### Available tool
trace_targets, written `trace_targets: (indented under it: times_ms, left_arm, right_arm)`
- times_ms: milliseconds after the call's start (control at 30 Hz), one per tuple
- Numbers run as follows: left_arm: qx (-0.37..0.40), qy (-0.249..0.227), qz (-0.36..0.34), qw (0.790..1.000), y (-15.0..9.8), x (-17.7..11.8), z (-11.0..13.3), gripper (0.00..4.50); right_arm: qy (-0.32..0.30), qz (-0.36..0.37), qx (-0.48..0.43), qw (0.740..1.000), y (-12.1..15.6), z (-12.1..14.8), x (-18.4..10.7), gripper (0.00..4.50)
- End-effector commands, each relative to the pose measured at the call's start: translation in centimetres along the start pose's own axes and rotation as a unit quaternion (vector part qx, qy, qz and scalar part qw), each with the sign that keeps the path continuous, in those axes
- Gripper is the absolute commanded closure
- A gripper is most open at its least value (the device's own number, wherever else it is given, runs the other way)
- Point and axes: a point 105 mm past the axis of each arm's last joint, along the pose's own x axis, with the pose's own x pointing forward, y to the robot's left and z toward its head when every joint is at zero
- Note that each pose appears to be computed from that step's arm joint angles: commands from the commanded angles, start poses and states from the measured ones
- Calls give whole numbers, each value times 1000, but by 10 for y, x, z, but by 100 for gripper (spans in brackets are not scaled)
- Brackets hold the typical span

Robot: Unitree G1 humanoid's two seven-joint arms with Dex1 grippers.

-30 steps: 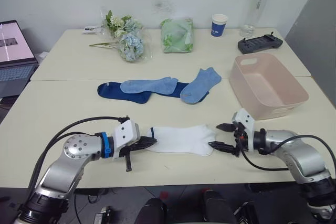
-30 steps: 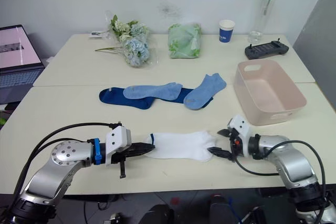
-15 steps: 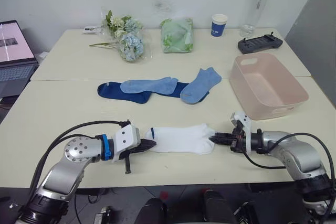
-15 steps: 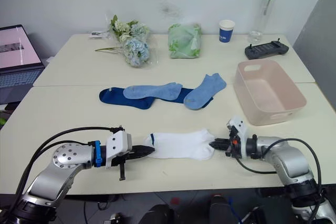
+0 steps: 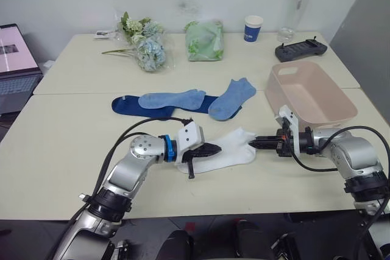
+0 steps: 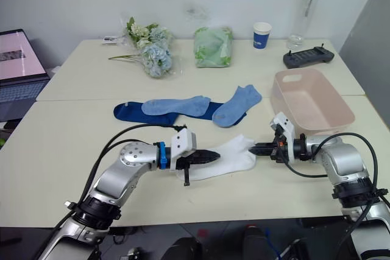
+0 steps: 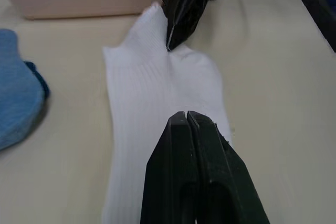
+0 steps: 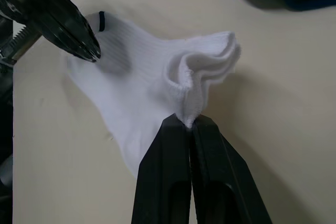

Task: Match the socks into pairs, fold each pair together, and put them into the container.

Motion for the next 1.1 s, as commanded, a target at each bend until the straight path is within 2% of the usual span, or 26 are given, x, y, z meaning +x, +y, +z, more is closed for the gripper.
trace_targets:
  times_ms: [33, 233, 300, 367, 467, 600, 700, 867, 967, 1033, 1100]
  left_arm:
    - [12, 33, -8, 999, 0, 6, -19, 450]
    - [-4, 51, -11, 999, -5, 12, -31, 450]
    - [-7, 50, -15, 999, -8, 12, -32, 450]
    - [-10, 41, -14, 999, -9, 11, -28, 450]
    - [-17, 31, -9, 999, -9, 11, -25, 450]
    - [-20, 26, 0, 999, -8, 10, -23, 450]
    - [-33, -1, 21, 999, -6, 4, -14, 450]
    - [-41, -44, 47, 997, -2, -18, 10, 450]
    - [-86, -57, 60, 993, 0, -58, 31, 450]
    - [-103, -46, 73, 991, 1, -86, 38, 450]
    - [-115, -16, 95, 989, 2, -113, 33, 450]
  right_arm:
    - [-13, 13, -25, 1000, 4, 13, -1, 446]
    - [-29, 40, -19, 999, 16, 24, -4, 446]
    - [-49, 68, 2, 996, 27, 32, -3, 446]
    - [-94, 124, 57, 986, 43, 49, -1, 446]
    - [-125, 171, 98, 972, 59, 63, 3, 446]
    - [-135, 182, 119, 967, 67, 67, 14, 446]
    - [-126, 180, 122, 968, 68, 60, 24, 446]
    - [-131, 168, 118, 970, 61, 63, 29, 446]
    - [-130, 176, 105, 970, 65, 68, 37, 446]
    - [-127, 183, 97, 970, 69, 69, 41, 446]
    - [-116, 197, 90, 969, 76, 69, 48, 446]
